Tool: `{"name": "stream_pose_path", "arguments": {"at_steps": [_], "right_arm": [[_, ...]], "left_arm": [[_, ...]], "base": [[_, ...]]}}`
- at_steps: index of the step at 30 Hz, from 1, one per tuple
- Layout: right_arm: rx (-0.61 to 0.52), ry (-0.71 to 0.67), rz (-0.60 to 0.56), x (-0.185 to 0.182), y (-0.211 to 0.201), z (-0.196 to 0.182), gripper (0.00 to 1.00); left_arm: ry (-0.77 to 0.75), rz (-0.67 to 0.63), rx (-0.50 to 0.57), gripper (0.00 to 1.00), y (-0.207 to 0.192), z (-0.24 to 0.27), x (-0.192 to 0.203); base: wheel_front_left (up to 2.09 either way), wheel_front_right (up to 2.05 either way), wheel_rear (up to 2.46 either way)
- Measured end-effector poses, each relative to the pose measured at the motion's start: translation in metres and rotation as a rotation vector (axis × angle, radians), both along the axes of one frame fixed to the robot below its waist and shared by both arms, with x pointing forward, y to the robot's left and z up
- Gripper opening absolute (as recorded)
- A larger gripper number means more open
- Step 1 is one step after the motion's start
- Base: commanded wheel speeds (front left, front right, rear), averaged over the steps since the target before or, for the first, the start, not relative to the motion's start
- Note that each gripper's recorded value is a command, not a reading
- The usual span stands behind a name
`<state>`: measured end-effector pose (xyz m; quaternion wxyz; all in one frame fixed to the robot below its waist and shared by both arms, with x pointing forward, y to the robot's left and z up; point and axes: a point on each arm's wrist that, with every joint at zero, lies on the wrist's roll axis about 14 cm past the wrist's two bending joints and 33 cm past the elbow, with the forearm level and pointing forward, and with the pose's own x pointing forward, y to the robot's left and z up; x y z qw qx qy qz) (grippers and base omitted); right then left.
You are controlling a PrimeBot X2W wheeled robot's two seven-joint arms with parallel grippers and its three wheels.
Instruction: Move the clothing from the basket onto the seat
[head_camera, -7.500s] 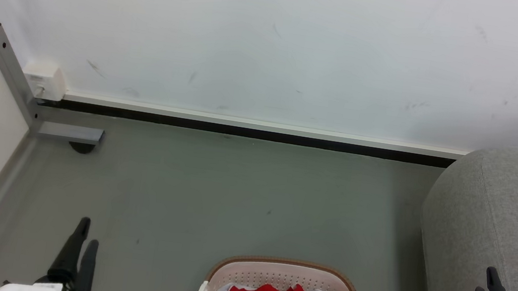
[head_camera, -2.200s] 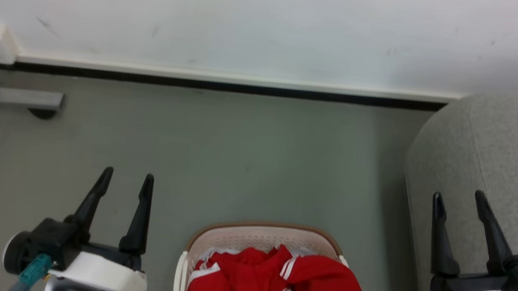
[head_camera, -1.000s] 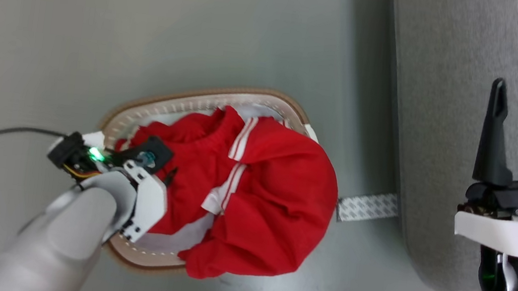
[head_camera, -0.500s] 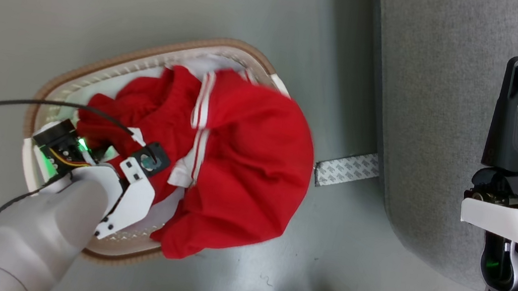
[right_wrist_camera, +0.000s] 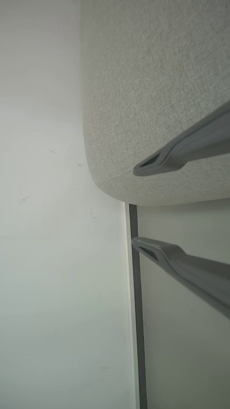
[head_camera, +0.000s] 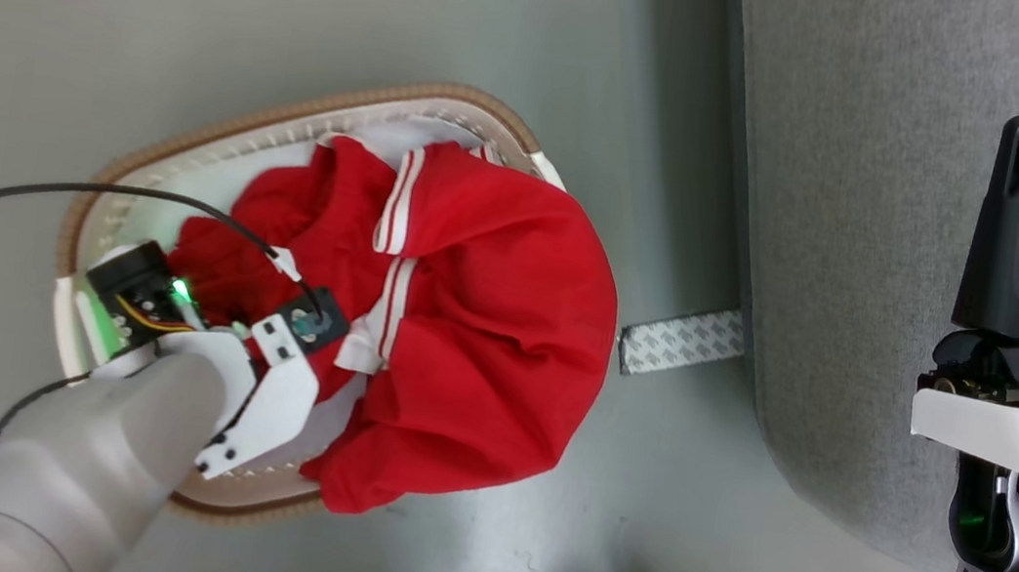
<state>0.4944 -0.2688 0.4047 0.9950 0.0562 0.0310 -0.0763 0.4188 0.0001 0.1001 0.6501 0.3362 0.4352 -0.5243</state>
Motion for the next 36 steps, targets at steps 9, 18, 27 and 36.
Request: {"name": "stream_pose_path", "arguments": {"at_steps": [9, 18, 27, 36], "right_arm": [[-0.009, -0.087, 0.022, -0.001, 0.009, 0.040, 1.00], [-0.004, -0.159, 0.062, -0.017, 0.029, 0.079, 1.00], [0.004, -0.211, 0.117, -0.044, 0.054, 0.110, 1.00], [0.023, -0.273, 0.203, -0.076, 0.083, 0.139, 1.00]], "left_arm": [[-0.069, 0.106, -0.180, 0.00, -0.031, 0.066, 0.017], [-0.189, 0.275, -0.392, 0.00, -0.040, 0.154, 0.032], [-0.297, 0.461, -0.606, 0.00, -0.036, 0.244, 0.034], [-0.457, 0.558, -0.879, 0.00, -0.037, 0.365, 0.039]], "base": [[0.00, 0.00, 0.00], [0.00, 0.00, 0.00], [0.00, 0.00, 0.00], [0.00, 0.00, 0.00]]}}
